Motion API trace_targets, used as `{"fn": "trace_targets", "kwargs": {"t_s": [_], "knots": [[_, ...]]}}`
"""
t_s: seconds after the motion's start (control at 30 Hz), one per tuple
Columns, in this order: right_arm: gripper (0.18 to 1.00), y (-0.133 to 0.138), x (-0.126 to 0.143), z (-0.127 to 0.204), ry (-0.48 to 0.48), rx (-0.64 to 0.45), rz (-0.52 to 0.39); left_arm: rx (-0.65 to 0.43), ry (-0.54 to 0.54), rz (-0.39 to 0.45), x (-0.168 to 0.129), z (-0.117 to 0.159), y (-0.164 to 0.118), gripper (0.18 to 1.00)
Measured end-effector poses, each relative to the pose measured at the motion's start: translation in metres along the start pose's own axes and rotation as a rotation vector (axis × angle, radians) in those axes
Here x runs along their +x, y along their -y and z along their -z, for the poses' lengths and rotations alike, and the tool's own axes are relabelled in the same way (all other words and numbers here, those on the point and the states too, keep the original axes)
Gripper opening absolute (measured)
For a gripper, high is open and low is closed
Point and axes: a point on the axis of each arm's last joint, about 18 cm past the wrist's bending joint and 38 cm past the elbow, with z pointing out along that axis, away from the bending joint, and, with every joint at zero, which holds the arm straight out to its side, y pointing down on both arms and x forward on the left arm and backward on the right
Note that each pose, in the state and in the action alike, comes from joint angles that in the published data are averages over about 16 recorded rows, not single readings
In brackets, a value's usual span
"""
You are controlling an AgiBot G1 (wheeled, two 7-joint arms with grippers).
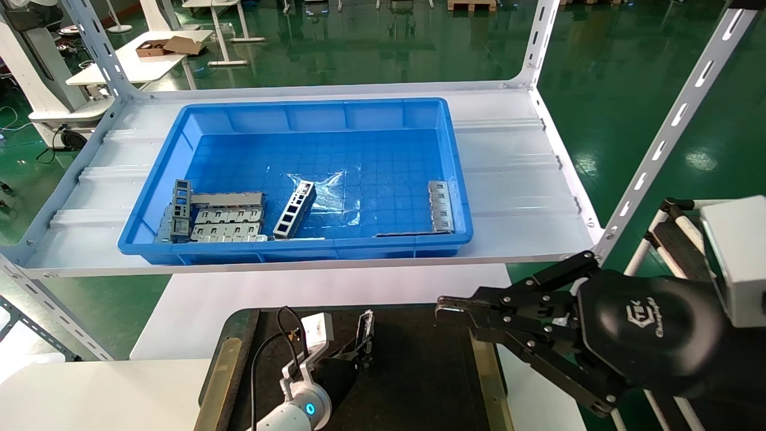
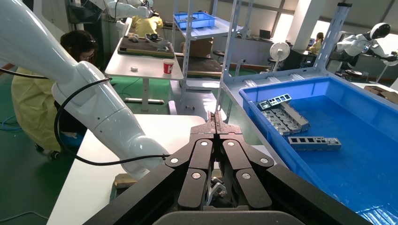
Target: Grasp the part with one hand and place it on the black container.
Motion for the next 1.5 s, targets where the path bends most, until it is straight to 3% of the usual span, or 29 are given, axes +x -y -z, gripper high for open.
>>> {"fn": "trace_targets", "kwargs": {"t_s": [0.47,0.77,1.3,1.5], "knots": [[0.256,0.0,0.0,0.0,0.0,0.0,0.0,-0.029,0.05,-0.001,0.009,0.003,0.006,0.416],[0.397,0.0,0.0,0.0,0.0,0.0,0.0,-0.025,0.012,-0.04,0.016,0.014,0.025,0.536],[0.753,0.0,0.0,0.0,0.0,0.0,0.0,0.004,-0.268,-0.304,0.003,0.081,0.07,0.863],[0.863,0.0,0.0,0.0,0.0,0.0,0.0,0.009,-0.37,-0.409,-0.006,0.11,0.085,0.939]]}}
